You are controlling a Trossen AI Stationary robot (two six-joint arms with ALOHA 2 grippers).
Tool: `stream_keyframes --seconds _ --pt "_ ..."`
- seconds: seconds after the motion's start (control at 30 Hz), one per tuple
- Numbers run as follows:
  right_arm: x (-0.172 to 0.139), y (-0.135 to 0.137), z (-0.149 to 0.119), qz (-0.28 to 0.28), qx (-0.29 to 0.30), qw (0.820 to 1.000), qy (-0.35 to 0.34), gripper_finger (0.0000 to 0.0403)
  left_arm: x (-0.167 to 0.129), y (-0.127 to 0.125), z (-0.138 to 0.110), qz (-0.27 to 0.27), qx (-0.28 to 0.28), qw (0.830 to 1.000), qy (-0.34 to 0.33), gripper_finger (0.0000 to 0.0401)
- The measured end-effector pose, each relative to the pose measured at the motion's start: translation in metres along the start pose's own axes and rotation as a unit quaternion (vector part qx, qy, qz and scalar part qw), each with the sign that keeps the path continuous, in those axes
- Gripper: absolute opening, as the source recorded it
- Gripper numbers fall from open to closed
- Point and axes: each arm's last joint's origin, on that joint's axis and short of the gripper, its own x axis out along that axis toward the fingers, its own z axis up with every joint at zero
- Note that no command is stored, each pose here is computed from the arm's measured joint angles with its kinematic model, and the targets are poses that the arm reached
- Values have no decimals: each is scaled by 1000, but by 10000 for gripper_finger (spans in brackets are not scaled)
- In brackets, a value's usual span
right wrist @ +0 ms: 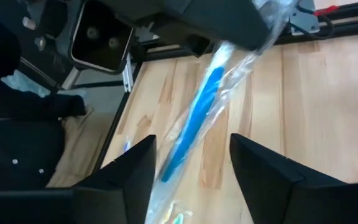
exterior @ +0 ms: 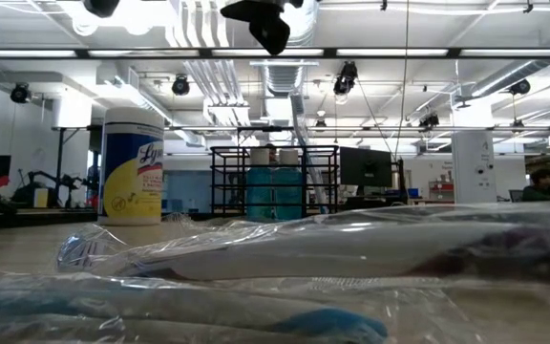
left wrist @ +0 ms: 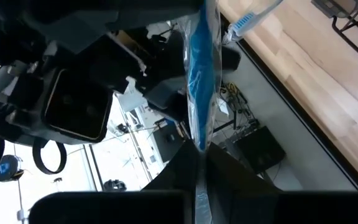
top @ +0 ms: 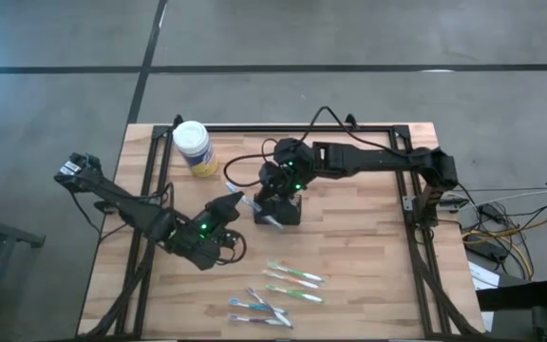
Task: Pick & Place toothbrushing station
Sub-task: Put the top blue toothbrush into the wire organizer
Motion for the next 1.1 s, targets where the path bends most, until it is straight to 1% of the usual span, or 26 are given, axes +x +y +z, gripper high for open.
stream_keyframes --seconds 0.1,0.23,0.37,0.4,0.47,0.57,0.7,0.8,0.9,0.93,1.0,1.07,1.1 --pt "2 1 -1 4 -6 1000 5 157 1 0 0 -1 0 1000 2 17" --pt "2 2 -1 6 -26 1000 5 92 1 0 -1 -1 -2 1000 3 17" --pt "2 1 -3 7 -26 1000 10 31 1 0 0 -1 -1 1000 0 17" --pt "2 1 -3 7 -26 1000 10 24 1 0 0 -1 -1 1000 0 18" --pt "2 2 -3 7 -29 1000 10 22 1 1 0 -2 -7 1000 -3 26" --pt "1 2 -3 4 -43 999 11 22 -2 3 0 -1 -19 1000 -14 49" --pt "-2 4 -2 4 -58 998 9 22 -19 18 -2 11 -43 998 -44 84" --pt "-5 8 -1 11 -68 998 8 22 -37 33 -11 24 -87 993 -72 108" --pt "-10 12 -2 7 -79 997 7 22 -54 46 -24 33 -160 982 -98 129" --pt "-12 14 -2 2 -83 996 5 21 -58 50 -31 33 -195 974 -107 134" --pt "-16 18 -4 -18 -92 996 2 21 -66 54 -48 27 -268 954 -130 143" --pt "-22 24 -5 -25 -104 994 -6 21 -70 52 -64 5 -324 932 -163 148" --pt "-26 27 -7 -24 -110 994 -13 21 -71 50 -72 -15 -353 917 -186 149"
